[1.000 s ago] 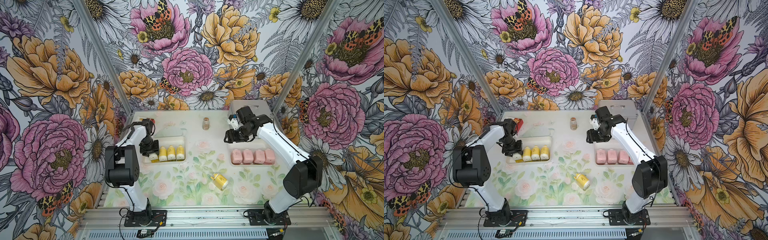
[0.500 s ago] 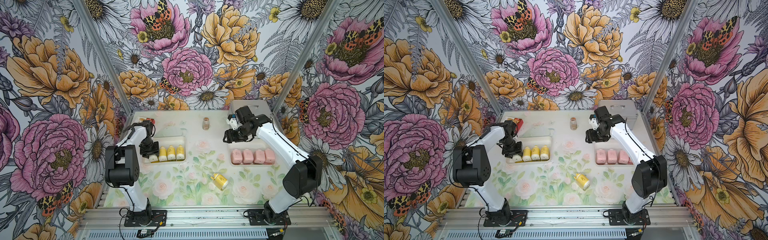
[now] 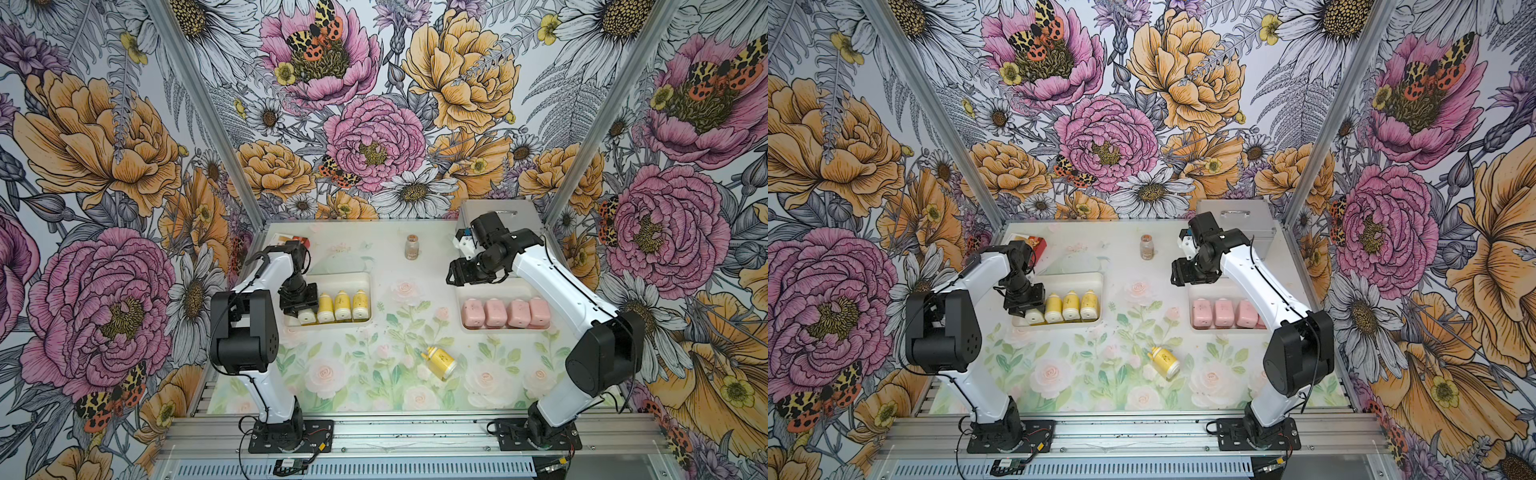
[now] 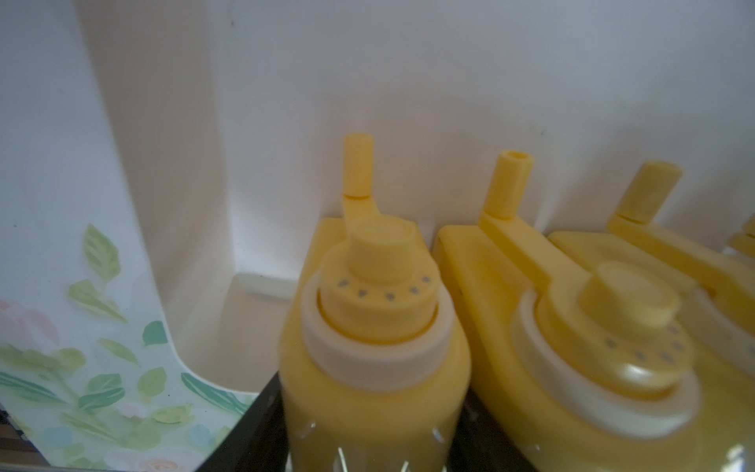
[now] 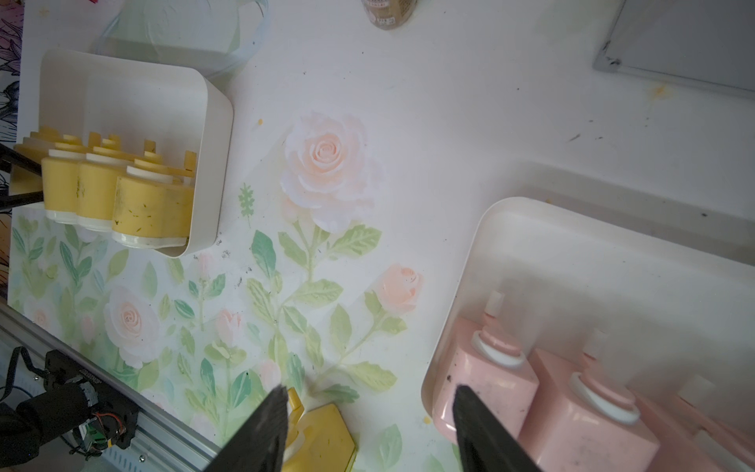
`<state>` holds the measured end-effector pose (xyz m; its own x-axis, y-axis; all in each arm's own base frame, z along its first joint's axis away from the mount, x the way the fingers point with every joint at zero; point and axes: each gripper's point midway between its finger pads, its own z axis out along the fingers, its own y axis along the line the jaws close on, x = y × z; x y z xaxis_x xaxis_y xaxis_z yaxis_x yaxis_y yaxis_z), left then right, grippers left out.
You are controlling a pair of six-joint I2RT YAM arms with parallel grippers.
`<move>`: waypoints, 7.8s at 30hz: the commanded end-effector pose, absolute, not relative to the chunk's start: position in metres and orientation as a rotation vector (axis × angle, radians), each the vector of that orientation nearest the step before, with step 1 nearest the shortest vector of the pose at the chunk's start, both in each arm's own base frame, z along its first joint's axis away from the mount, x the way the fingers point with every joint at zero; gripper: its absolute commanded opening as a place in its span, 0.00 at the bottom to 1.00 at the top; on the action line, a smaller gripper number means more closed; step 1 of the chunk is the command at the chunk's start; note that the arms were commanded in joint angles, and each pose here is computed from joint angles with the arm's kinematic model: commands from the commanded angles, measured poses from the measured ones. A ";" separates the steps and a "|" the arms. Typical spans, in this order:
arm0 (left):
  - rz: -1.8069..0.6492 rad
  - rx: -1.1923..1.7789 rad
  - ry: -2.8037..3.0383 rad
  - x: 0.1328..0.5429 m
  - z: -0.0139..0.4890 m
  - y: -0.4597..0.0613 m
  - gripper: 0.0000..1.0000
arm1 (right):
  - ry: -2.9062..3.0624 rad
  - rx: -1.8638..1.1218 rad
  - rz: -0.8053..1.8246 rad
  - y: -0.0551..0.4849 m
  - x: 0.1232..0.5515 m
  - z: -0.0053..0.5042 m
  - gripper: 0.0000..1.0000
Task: Place the pencil sharpeners by color into the storage box
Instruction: Place the pencil sharpener in the storage box, then pick up the pencil sharpener from the center of the board, then place the pencil sharpener in the storage box.
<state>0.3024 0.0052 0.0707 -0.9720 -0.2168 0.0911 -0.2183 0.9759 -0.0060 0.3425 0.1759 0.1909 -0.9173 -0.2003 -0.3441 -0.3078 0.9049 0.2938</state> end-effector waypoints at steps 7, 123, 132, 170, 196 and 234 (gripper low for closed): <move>0.023 0.395 -3.131 0.319 0.094 0.010 0.58 | 2.738 -0.397 0.500 0.180 0.346 0.194 0.66; 0.242 0.593 -3.124 0.157 0.072 -0.382 0.74 | 2.622 0.041 0.292 0.068 0.324 0.227 0.68; 0.200 0.567 -3.111 0.159 0.061 -0.380 0.70 | 2.614 0.042 0.302 0.068 0.322 0.229 0.69; 0.205 0.479 -3.193 0.164 0.105 -0.315 0.33 | 2.614 0.062 0.319 0.069 0.322 0.228 0.68; -0.291 0.613 -3.298 0.228 0.226 -0.068 0.33 | 2.639 -0.158 0.434 0.142 0.362 0.253 0.68; -0.162 0.479 -3.236 0.313 0.178 0.065 0.37 | 2.676 -0.334 0.523 0.183 0.381 0.242 0.68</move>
<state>0.2945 0.0618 0.1734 -0.9428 -0.3187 -0.0976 -0.3279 0.9394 0.1000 0.3782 0.1773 0.2375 -0.9024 -0.1345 -0.4093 -0.2751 0.9111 0.3070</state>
